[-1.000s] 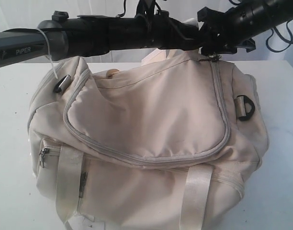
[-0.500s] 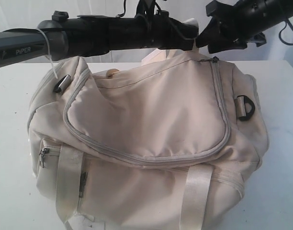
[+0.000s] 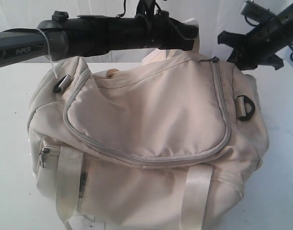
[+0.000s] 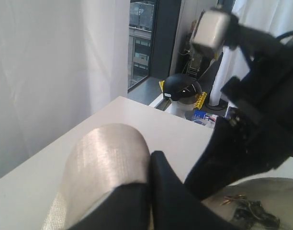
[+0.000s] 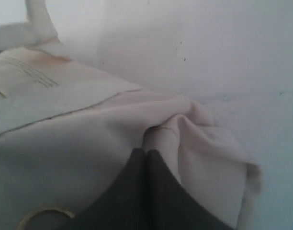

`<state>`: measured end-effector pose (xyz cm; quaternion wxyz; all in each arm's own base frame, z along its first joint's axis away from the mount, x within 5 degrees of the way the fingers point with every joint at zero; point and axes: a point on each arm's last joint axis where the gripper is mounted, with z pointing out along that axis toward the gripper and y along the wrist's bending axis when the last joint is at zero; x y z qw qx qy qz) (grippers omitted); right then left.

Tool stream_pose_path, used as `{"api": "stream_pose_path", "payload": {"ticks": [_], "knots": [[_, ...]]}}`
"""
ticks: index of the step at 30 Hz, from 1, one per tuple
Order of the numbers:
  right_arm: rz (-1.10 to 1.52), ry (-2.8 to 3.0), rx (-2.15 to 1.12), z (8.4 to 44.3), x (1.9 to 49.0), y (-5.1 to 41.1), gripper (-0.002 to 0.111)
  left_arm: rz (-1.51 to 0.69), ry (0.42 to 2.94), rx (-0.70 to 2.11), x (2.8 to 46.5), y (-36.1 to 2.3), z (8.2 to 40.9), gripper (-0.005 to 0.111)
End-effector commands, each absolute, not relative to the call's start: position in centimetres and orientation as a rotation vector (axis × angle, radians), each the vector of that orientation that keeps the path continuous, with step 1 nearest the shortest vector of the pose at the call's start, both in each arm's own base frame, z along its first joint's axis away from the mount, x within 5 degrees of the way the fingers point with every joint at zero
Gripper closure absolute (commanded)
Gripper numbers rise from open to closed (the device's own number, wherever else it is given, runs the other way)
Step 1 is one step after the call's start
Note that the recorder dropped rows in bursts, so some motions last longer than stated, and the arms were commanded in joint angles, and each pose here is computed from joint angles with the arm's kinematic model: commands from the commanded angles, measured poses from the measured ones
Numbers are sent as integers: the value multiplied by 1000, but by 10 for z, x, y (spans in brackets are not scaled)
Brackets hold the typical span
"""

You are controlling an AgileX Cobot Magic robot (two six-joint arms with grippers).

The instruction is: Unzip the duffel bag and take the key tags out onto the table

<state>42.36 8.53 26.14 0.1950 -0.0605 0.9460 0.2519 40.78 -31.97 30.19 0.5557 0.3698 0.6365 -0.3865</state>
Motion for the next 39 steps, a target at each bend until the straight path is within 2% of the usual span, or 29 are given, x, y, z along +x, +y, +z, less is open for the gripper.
{"api": "stream_pose_path", "payload": {"ticks": [1,7,18,24,26,27,29,30,33,34,36,39], "knots": [[884,2701,-143,253,421,93,108,-1014,1404,835,395,-316,340,107],[1227,2562,-251,274,413,110,108,-1009,1404,842,395,-316,340,107],[1208,2477,-393,317,390,109,108,-995,1418,860,395,-316,338,107],[1180,2446,-445,324,387,108,108,-992,1418,864,395,-316,338,107],[1062,2444,-493,331,383,97,108,-994,1417,866,394,-316,338,107],[814,2461,-413,331,390,82,108,-994,1417,866,394,-316,338,107],[524,2563,-277,316,400,64,108,-994,1417,866,394,-316,338,107],[493,2634,-302,304,401,62,108,-994,1417,866,394,-316,338,107],[661,2746,-370,278,402,71,108,-992,1418,865,395,-316,338,107],[820,2730,-416,271,403,80,108,-992,1418,865,395,-316,338,107],[988,2665,-437,270,405,90,108,-992,1418,865,395,-316,338,107],[1058,2625,-425,273,406,93,108,-992,1418,865,395,-316,338,107]]}}
